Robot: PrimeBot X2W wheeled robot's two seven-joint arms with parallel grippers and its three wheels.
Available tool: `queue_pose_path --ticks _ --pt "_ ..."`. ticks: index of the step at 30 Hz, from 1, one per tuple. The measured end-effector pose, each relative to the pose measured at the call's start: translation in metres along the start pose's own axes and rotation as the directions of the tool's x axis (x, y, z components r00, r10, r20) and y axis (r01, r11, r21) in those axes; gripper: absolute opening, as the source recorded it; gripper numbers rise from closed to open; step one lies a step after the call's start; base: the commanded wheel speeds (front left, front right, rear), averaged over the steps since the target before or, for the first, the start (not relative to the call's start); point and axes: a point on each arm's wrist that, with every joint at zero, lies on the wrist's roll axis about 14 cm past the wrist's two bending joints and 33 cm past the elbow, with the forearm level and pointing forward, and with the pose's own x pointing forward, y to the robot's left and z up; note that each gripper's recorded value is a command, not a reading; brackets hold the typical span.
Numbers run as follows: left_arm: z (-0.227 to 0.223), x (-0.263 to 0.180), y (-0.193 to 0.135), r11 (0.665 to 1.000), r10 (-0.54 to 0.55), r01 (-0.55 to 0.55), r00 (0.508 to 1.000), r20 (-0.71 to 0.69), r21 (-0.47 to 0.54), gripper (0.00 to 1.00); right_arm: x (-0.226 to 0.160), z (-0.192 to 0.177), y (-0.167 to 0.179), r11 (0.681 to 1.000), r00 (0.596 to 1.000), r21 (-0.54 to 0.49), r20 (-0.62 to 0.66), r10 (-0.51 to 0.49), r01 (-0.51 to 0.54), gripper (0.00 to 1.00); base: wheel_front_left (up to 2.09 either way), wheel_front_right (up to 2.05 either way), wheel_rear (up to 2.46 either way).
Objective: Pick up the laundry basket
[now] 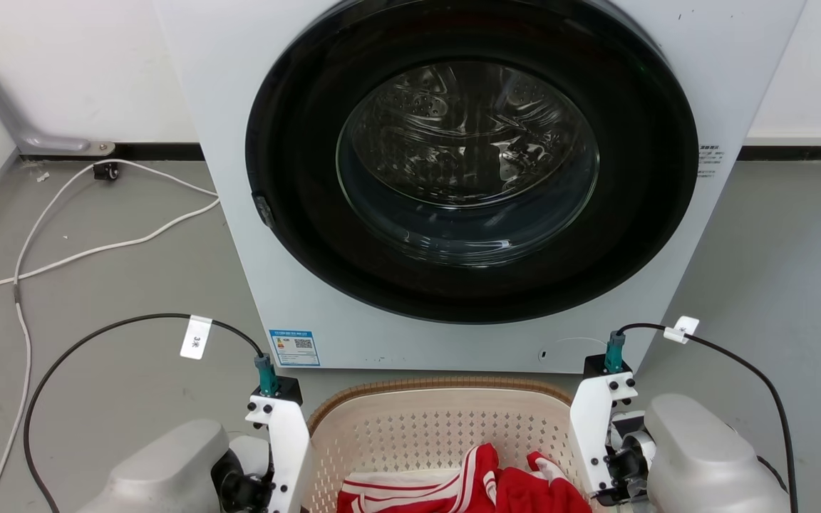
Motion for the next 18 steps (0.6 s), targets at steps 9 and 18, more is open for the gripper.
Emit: queue_pose_path --ticks 9,18 --pt "0.0004 0.0005 -0.0001 1.000 -0.001 0.001 1.000 -0.011 0.001 0.00 0.0007 -0.0011 0.0001 1.000 1.000 0.004 -0.006 0.005 -0.005 0.00 0.00 0.00 0.00" --pt "0.0005 0.0003 0.0003 1.000 0.001 -0.001 1.000 -0.012 0.000 0.00 0.0005 -0.0014 -0.0001 1.000 1.000 0.002 -0.006 0.004 -0.004 0.00 0.00 0.00 0.00"
